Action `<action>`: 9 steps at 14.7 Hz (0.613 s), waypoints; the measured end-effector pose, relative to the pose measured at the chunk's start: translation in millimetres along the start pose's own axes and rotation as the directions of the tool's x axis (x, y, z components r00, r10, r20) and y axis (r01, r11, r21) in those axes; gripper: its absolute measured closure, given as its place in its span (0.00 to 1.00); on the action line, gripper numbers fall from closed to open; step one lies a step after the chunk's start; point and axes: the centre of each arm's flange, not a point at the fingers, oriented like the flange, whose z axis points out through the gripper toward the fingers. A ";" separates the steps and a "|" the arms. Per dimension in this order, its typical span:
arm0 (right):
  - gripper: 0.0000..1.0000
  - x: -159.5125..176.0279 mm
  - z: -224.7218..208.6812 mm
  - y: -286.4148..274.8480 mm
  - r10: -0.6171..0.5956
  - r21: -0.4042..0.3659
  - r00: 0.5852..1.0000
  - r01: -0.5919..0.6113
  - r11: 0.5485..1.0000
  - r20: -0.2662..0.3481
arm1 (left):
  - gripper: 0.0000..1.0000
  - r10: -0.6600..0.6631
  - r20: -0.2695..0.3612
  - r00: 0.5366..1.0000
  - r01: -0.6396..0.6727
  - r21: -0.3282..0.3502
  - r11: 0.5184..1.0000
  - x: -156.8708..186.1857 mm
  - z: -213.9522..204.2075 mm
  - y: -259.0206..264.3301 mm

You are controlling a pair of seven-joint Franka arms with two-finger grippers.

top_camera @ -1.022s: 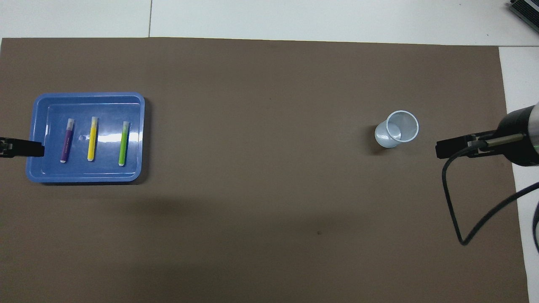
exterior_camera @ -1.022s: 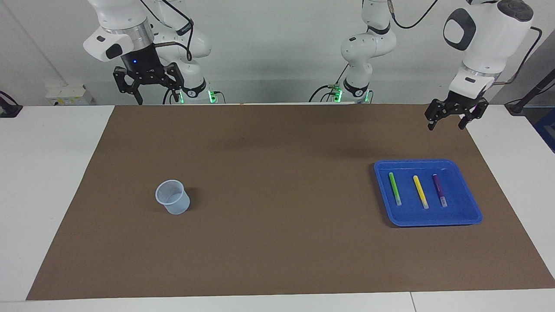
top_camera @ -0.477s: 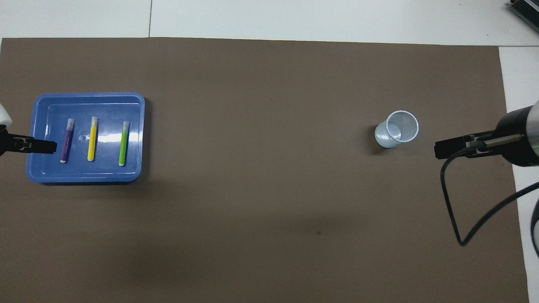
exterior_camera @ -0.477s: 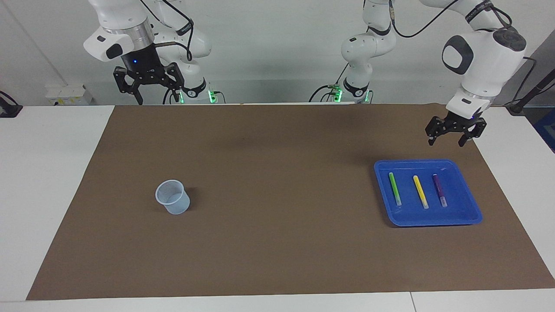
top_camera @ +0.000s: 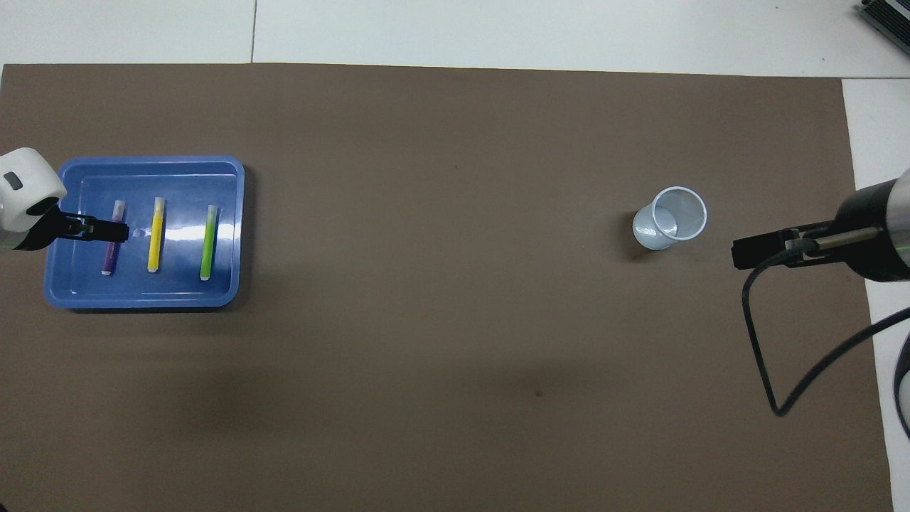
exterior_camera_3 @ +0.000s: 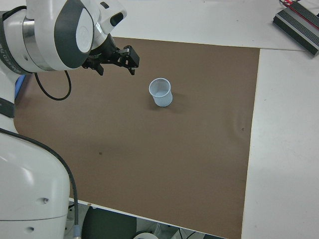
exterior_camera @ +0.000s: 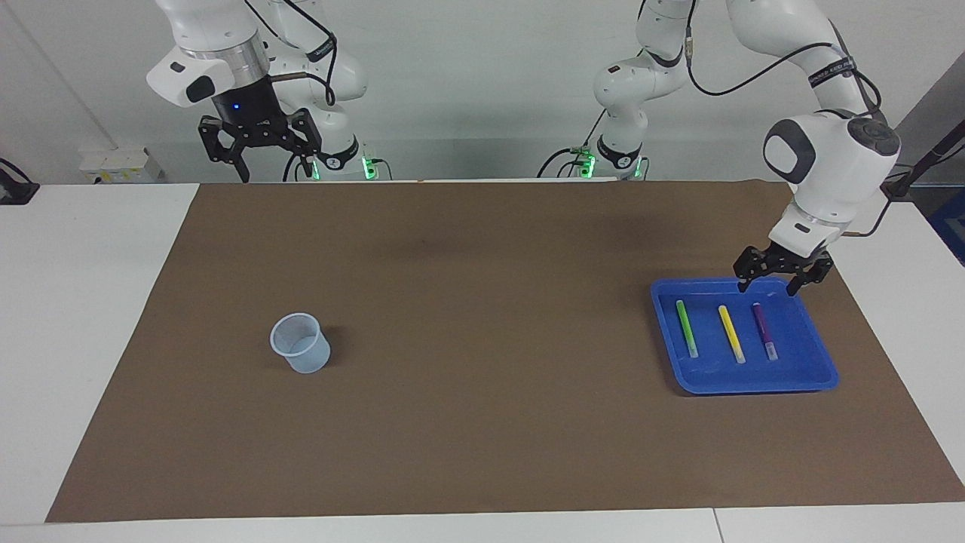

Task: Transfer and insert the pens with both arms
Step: 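Lower the left gripper over the tray and grasp the green pen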

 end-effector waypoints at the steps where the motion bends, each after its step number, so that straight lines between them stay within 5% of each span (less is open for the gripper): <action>1: 0.00 0.0 0.0 0.9 0.002 0.000 1.000 -0.002 1.000 0.000 | 0.01 -0.010 0.001 1.000 0.010 -0.021 1.000 4.2 9.4 0.3; 9: 0.00 -2.1 -0.1 1.5 0.002 -0.001 1.000 -0.002 1.000 0.011 | 0.01 -0.043 -0.002 0.999 0.043 -0.123 0.991 47.0 51.3 14.3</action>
